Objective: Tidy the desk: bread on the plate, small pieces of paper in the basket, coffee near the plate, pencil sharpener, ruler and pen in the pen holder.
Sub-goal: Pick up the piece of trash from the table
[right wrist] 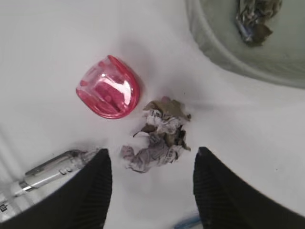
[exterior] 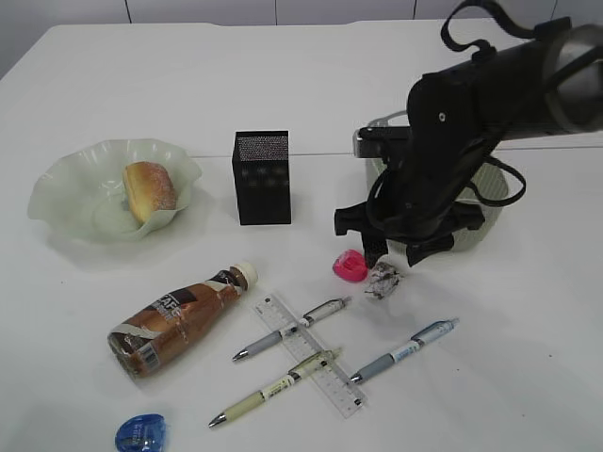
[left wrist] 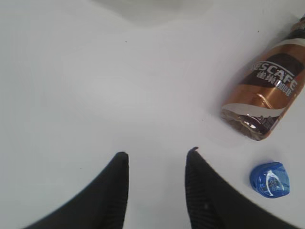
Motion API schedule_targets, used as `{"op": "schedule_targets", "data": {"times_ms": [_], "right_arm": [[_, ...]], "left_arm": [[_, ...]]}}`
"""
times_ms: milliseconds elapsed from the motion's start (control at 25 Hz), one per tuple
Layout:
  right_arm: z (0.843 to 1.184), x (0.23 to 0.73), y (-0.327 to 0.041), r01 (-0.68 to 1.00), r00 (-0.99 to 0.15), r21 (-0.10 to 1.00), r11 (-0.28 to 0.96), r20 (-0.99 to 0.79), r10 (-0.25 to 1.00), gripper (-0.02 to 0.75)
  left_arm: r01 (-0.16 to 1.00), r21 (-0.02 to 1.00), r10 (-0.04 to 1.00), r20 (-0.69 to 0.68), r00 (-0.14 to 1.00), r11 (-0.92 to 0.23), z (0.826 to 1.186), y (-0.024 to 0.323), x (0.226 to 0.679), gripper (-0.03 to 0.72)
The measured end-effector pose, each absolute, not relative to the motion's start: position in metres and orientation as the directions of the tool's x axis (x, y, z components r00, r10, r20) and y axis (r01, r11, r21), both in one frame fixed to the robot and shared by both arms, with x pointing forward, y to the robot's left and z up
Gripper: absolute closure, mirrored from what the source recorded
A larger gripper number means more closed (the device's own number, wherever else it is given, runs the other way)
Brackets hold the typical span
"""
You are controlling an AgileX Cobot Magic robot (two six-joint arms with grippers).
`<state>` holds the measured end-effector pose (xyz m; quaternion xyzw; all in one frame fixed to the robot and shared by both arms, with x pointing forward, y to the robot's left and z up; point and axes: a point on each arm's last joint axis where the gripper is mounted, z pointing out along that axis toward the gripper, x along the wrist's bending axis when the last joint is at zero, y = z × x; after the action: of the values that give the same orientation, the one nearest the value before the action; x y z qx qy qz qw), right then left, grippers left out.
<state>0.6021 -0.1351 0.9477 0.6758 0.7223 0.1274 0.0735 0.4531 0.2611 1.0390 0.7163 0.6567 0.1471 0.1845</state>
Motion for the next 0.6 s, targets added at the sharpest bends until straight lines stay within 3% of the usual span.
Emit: {"op": "schedule_targets", "data": {"times_ms": [600], "right_arm": [[0.915,0.607,-0.133,0.97,-0.078,0.234,0.067,0.042,0.996,0.333]], "left_arm": [[0.886,0.458,0.995,-0.03,0.095,-0.071,1.039,0.261,0.453,0.398]]}}
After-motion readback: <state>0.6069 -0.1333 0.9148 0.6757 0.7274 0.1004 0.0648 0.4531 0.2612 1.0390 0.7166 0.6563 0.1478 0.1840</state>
